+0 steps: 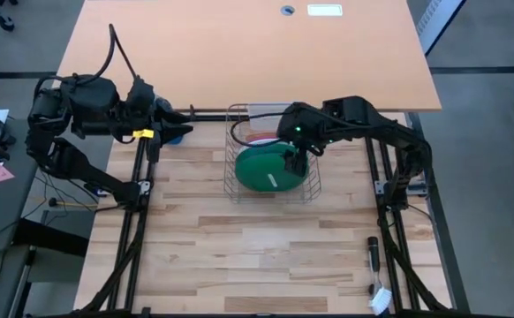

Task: Sort dishes
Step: Return to Home Position

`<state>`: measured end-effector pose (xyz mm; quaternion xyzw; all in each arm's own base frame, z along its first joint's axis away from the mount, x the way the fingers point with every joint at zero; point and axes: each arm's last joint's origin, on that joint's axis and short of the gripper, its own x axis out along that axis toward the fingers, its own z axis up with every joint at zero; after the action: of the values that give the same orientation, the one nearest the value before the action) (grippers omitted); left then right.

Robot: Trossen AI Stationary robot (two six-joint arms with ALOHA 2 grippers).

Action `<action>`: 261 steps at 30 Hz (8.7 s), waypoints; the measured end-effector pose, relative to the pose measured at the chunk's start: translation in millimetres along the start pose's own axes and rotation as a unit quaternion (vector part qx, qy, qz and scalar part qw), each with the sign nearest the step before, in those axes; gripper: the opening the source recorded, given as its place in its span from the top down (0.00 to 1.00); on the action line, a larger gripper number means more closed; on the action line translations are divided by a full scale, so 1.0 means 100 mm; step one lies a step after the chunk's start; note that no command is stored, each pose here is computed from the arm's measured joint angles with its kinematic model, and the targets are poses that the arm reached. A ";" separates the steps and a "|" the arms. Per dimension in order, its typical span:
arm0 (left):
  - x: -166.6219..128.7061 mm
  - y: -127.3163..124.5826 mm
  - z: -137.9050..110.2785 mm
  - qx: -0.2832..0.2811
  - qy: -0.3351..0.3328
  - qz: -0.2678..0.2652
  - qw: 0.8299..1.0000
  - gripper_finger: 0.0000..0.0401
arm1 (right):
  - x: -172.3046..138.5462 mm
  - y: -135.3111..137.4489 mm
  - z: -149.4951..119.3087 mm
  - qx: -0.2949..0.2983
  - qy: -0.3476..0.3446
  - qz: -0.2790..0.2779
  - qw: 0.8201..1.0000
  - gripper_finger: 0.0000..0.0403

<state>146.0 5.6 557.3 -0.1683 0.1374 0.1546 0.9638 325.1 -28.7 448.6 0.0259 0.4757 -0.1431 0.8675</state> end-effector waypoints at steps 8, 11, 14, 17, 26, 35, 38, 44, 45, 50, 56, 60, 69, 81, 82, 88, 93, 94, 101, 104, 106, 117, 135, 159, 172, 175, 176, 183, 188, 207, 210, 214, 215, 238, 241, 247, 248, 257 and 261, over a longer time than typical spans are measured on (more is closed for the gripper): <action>0.14 -0.03 -0.02 0.009 0.017 0.008 1.000 0.65 | 0.00 0.00 -0.01 0.025 0.007 0.007 1.000 0.39; 0.21 -0.05 -0.02 0.033 0.022 0.014 0.999 0.66 | 0.00 0.02 -0.01 0.029 0.007 0.029 0.999 0.45; 0.30 -0.08 -0.02 0.058 0.028 0.015 0.998 0.68 | 0.00 0.03 -0.01 0.030 0.010 0.047 0.998 0.54; 0.39 -0.10 -0.02 0.086 0.032 0.013 0.996 0.73 | -0.02 0.03 -0.02 0.021 0.015 0.061 0.998 0.64; 0.55 -0.15 -0.02 0.098 0.034 0.014 0.994 0.98 | -0.18 -0.06 -0.09 -0.017 0.003 0.078 0.997 0.89; 0.65 -0.15 -0.06 0.066 0.050 0.047 0.995 0.95 | -0.46 -0.35 -0.15 -0.037 -0.052 0.067 0.996 0.99; 0.69 -0.15 -0.08 0.089 0.061 0.050 0.993 0.95 | -0.52 -0.43 -0.16 -0.036 -0.068 0.069 0.995 0.99; 0.80 -0.18 -0.09 0.097 0.069 0.053 0.991 0.95 | -0.62 -0.52 -0.21 -0.065 -0.082 0.082 0.991 0.97; 0.83 -0.19 -0.10 0.098 0.072 0.054 0.991 0.95 | -0.62 -0.52 -0.22 -0.070 -0.084 0.085 0.990 0.97; 1.06 -0.23 -0.15 0.138 0.096 0.061 0.984 0.95 | -0.69 -0.49 -0.27 -0.094 -0.086 0.127 0.984 0.98; 1.25 -0.27 -0.03 0.206 0.032 0.073 0.975 0.98 | -1.11 -0.45 -0.53 -0.078 -0.120 0.169 0.975 0.98; 1.23 -0.28 0.13 0.209 -0.037 0.028 0.977 1.00 | -1.47 -0.48 -0.74 -0.061 -0.172 0.168 0.969 0.98; 1.10 -0.28 0.19 0.225 -0.062 0.000 0.972 1.00 | -2.02 -0.58 -1.23 0.000 -0.245 0.151 0.958 0.98; 1.06 -0.29 0.16 0.233 -0.042 -0.055 0.970 1.00 | -2.10 -0.60 -1.59 0.061 -0.297 0.165 0.939 0.98; 1.06 -0.30 0.15 0.237 -0.036 -0.064 0.969 1.00 | -2.09 -0.59 -1.61 0.065 -0.309 0.167 0.934 0.98; 1.10 -0.28 0.06 0.250 -0.008 -0.081 0.965 1.00 | -1.80 -0.54 -1.70 0.087 -0.332 0.192 0.919 0.98; 1.08 -0.16 -0.12 0.234 -0.051 -0.079 0.968 1.00 | -1.39 -0.42 -1.75 0.099 -0.323 0.223 0.914 0.98; 1.06 -0.13 -0.18 0.227 -0.068 -0.080 0.968 1.00 | -1.31 -0.40 -1.76 0.102 -0.326 0.226 0.912 0.98; 0.95 0.15 -0.78 0.169 -0.181 -0.084 0.965 1.00 | -0.88 -0.21 -1.81 0.111 -0.335 0.281 0.893 0.98; 0.89 0.28 -1.07 0.134 -0.209 -0.087 0.965 1.00 | -0.76 -0.09 -1.82 0.073 -0.337 0.300 0.889 0.98; 0.90 0.35 -1.27 0.111 -0.207 -0.090 0.968 1.00 | -0.69 0.00 -1.83 0.036 -0.333 0.308 0.891 0.98; 0.98 0.65 -2.03 0.130 -0.188 -0.066 0.971 1.00 | -0.08 0.29 -2.02 -0.070 -0.232 0.293 0.925 1.00; 0.93 0.97 -2.72 0.120 -0.239 -0.058 0.962 1.00 | 0.71 0.19 -2.41 -0.001 -0.361 0.255 0.897 1.00; 0.94 1.23 -3.37 0.062 -0.244 -0.051 0.967 1.00 | 1.49 0.16 -3.21 0.085 -0.375 0.240 0.892 1.00; 0.92 1.25 -3.41 0.068 -0.226 -0.044 0.971 1.00 | 1.44 0.16 -3.29 0.103 -0.346 0.261 0.895 1.00; 0.89 1.26 -3.42 0.061 -0.226 -0.046 0.971 1.00 | 1.40 0.14 -3.32 0.095 -0.352 0.261 0.894 1.00; 0.88 1.26 -3.42 0.061 -0.229 -0.046 0.971 1.00 | 1.39 0.13 -3.33 0.091 -0.353 0.261 0.894 1.00; 0.78 1.29 -3.43 0.059 -0.246 -0.042 0.967 1.00 | 1.32 0.08 -3.48 0.085 -0.339 0.261 0.900 1.00; 0.74 1.30 -3.45 0.065 -0.248 -0.041 0.966 1.00 | 1.21 0.02 -3.47 0.068 -0.401 0.241 0.881 1.00; 0.79 1.30 -3.59 0.047 -0.159 -0.097 0.981 1.00 | 1.17 -0.15 -3.43 0.062 -0.454 0.148 0.877 1.00; 0.79 1.30 -3.59 0.049 -0.159 -0.097 0.981 1.00 | 1.12 -0.16 -3.43 0.049 -0.478 0.143 0.865 1.00; 0.79 1.30 -3.59 0.064 -0.161 -0.095 0.980 1.00 | 1.07 -0.17 -3.41 0.057 -0.486 0.149 0.859 1.00; 0.79 1.30 -3.59 0.071 -0.162 -0.093 0.980 1.00 | 1.05 -0.17 -3.40 0.067 -0.490 0.157 0.855 1.00; 0.78 1.33 -3.56 0.105 -0.186 -0.038 0.976 1.00 | 1.11 0.06 -3.47 0.011 -0.444 0.204 0.873 1.00; 0.78 1.33 -3.56 0.102 -0.186 -0.039 0.976 1.00 | 1.15 0.06 -3.47 -0.006 -0.430 0.190 0.883 1.00; 0.78 1.33 -3.56 0.089 -0.186 -0.042 0.978 1.00 | 1.19 0.02 -3.45 -0.022 -0.424 0.167 0.890 1.00; 0.78 1.33 -3.56 0.085 -0.185 -0.043 0.978 1.00 | 1.18 0.00 -3.45 -0.022 -0.430 0.162 0.888 1.00; 0.78 1.32 -3.56 0.085 -0.187 -0.055 0.977 1.00 | 1.11 -0.12 -3.44 0.002 -0.476 0.118 0.872 1.00; 0.78 1.32 -3.56 0.095 -0.188 -0.053 0.976 1.00 | 1.11 -0.12 -3.44 -0.002 -0.474 0.131 0.871 1.00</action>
<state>96.3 12.7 173.6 -0.0509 -0.0419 0.1180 0.9908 96.3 -2.9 169.1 0.0156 0.0003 -0.0225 0.9996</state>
